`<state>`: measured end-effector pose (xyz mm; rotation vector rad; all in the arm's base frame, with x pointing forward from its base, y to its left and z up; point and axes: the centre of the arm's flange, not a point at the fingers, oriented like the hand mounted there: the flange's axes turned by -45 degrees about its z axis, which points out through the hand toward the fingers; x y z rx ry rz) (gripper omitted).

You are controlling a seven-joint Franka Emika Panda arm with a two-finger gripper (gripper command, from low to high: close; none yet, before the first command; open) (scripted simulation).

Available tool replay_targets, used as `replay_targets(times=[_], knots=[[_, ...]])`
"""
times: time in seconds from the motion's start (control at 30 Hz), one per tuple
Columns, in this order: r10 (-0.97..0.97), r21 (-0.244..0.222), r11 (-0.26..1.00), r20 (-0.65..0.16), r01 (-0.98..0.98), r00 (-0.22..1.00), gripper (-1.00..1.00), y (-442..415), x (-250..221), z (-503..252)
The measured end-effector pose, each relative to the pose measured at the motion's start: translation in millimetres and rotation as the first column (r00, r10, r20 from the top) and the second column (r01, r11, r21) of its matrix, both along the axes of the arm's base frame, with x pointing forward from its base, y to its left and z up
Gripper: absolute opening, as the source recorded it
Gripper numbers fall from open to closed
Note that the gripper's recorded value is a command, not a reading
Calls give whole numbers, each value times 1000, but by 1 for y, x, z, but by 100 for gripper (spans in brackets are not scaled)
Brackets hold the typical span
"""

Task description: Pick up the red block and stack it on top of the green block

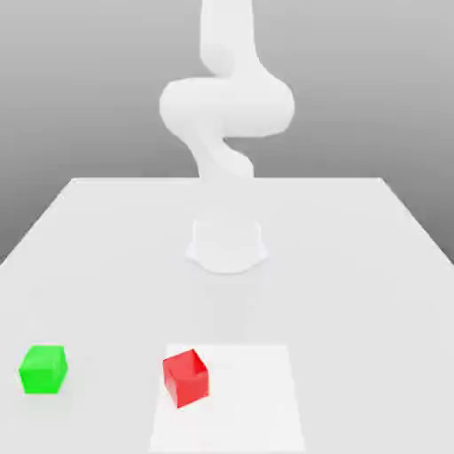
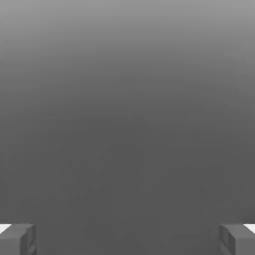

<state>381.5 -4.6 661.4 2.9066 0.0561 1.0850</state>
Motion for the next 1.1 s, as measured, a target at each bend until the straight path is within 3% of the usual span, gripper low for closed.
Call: replay_targets(times=[0.17,0.33,0.5,0.67,0.87,0.9,1.1], knots=[[70,-91,992,-187,-88,980,0,-15,52,-112],[144,-119,973,-364,-199,920,0,-32,71,-226],[231,-85,944,-521,-320,822,0,-47,61,-337],[329,3,905,-638,-425,696,0,-56,26,-436],[350,23,895,-655,-445,670,0,-55,19,-506],[350,23,895,-655,-445,669,-100,-55,18,-513],[350,24,895,-656,-445,668,-100,-55,18,-518]])
